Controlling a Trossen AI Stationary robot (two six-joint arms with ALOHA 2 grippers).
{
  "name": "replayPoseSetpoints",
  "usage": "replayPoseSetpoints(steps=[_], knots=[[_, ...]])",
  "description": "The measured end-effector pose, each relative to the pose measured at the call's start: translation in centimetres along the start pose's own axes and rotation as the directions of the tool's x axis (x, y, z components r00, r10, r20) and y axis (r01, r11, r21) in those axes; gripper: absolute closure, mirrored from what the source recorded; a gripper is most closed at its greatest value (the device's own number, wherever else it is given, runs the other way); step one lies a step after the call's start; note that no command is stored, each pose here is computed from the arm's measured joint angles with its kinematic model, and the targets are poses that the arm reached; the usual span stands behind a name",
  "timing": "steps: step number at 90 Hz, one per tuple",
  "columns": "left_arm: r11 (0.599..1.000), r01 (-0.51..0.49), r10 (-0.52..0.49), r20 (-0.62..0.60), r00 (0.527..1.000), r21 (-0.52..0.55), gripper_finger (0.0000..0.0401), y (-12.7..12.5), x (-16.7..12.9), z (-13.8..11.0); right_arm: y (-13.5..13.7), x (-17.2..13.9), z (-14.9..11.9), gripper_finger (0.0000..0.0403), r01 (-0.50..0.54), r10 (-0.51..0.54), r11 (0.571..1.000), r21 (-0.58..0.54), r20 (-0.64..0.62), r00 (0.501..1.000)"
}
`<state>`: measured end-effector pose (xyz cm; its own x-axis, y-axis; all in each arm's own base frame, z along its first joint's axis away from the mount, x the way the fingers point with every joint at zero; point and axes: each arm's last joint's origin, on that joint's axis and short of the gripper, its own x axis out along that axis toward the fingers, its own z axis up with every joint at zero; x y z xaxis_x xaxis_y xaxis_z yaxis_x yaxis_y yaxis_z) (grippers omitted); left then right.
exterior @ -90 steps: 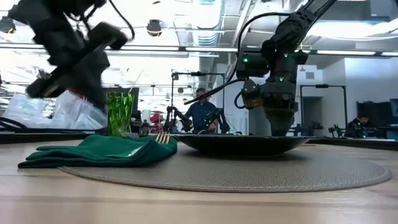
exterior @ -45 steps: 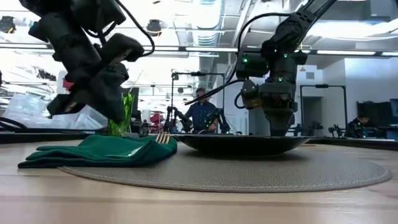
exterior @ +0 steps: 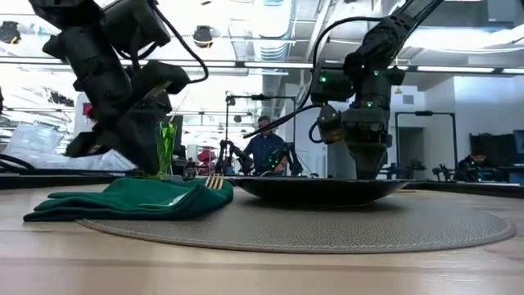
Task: Set table place
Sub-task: Move the green napkin to the middle left of the table
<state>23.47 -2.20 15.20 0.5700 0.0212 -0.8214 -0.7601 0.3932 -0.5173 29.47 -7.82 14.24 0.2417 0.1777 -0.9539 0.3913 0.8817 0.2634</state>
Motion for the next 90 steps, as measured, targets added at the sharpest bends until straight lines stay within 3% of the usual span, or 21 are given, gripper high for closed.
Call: replayPoseSetpoints(steps=[32, 50, 70, 90], knots=[[0.997, 0.070, -0.069, -0.129, 0.989, 0.008, 0.0401, 0.1, 2.4, 1.0, 0.1, 0.0, -0.1, 0.0403, -0.021, 0.021, 1.000, 0.000, -0.017, 1.000], [0.992, -0.117, 0.122, -0.295, 0.948, 0.034, 0.0401, 2.1, 2.0, 0.0, 0.1, 0.0, -0.1, 0.0403, -0.022, 0.022, 1.000, -0.009, -0.017, 1.000], [0.988, -0.126, 0.148, -0.322, 0.935, 0.087, 0.0401, 2.3, 1.8, -0.5, 0.0, 0.0, -0.1, 0.0403, -0.021, 0.021, 1.000, -0.016, -0.019, 1.000], [0.963, -0.249, 0.270, -0.394, 0.879, 0.103, 0.0401, 3.5, 0.5, -1.0, -0.1, 0.2, -0.5, 0.0403, -0.013, 0.013, 1.000, -0.013, -0.033, 0.999]])
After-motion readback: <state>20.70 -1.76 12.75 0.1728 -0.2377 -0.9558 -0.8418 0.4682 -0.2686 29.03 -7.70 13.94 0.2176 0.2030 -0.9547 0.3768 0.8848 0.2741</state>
